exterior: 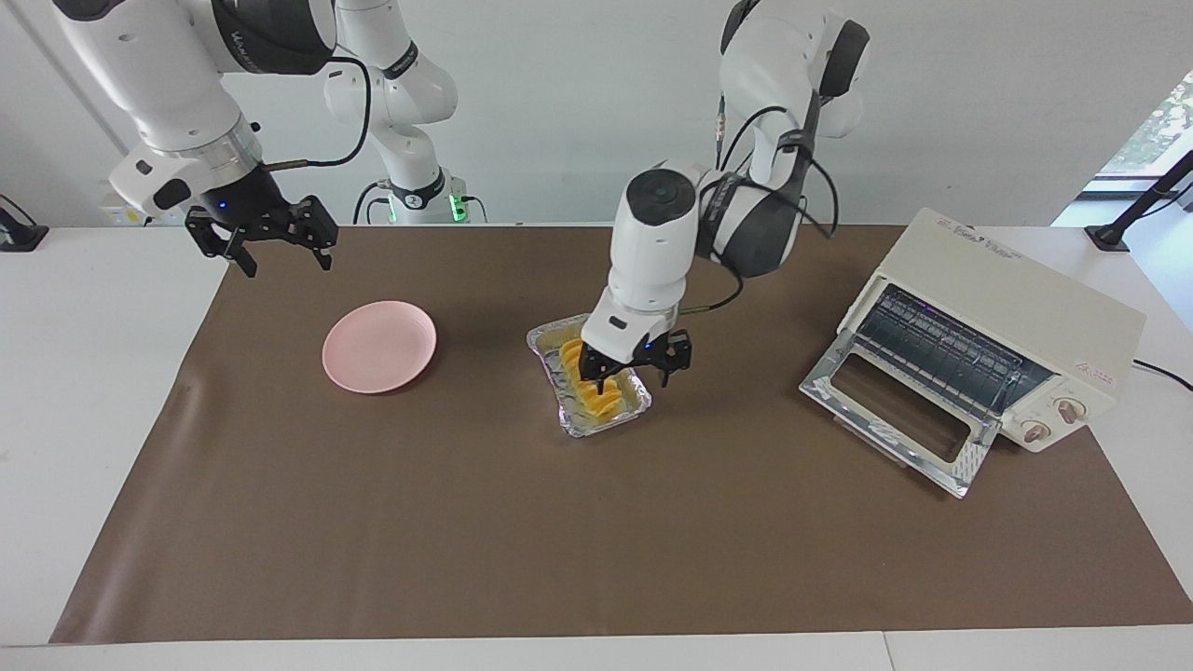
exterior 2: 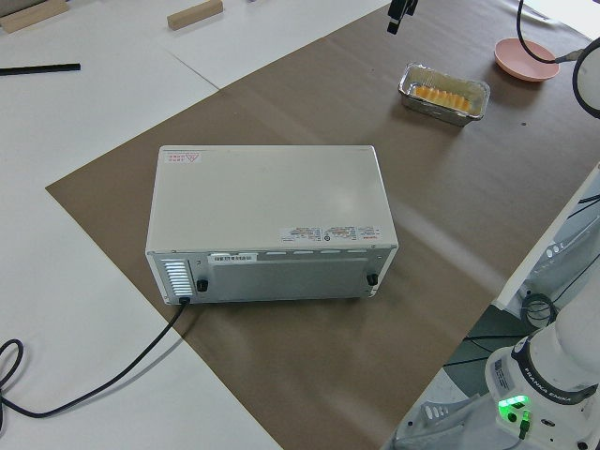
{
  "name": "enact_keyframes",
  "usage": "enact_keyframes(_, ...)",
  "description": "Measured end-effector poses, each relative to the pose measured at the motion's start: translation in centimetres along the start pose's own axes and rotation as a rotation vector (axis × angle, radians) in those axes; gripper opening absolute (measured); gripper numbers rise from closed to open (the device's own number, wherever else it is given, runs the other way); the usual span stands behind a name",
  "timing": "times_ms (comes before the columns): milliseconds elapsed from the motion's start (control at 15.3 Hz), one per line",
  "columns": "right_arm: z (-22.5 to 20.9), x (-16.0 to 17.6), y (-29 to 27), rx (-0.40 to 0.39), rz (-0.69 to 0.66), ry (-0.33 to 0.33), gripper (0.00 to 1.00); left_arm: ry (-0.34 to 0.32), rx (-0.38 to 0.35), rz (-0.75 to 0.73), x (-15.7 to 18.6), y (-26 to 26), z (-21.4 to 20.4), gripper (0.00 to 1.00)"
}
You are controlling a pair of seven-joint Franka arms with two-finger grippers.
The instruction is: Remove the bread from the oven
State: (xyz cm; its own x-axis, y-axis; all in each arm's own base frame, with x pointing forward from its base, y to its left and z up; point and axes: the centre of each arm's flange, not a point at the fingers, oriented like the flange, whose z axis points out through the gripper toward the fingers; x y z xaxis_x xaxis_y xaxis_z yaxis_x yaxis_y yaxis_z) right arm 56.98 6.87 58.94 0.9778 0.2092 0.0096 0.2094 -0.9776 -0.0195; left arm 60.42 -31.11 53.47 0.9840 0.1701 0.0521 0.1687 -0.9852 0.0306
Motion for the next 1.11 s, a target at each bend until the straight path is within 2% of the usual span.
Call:
enact_keyframes(196,3.7,2.5,-6.0,0.027,-0.084,-0.007,1.0,-0.004,0.009,0.03,2.4,-4.9,-0.6,1.0)
enact_keyframes(522,10.5,6.3,-12.0,0.07,-0.139,0.019,1.0,-0.026,0.027,0.065,6.2,-15.2,-2.8,1.0)
enact_keyframes(717,14.2,7.1,-16.3,0.067,-0.132,0.005,1.0,-0.062,0.036,0.153,5.9,-20.0,-4.8,1.0)
enact_keyframes(848,17.8,7.7,-18.7,0.06,-0.082,-0.012,1.0,-0.113,0.041,0.208,3.8,-23.7,-7.0,1.0)
enact_keyframes(1109,21.3,8.0,-18.9,0.052,-0.04,-0.036,1.0,-0.149,0.036,0.253,2.1,-24.7,-8.2,1.0)
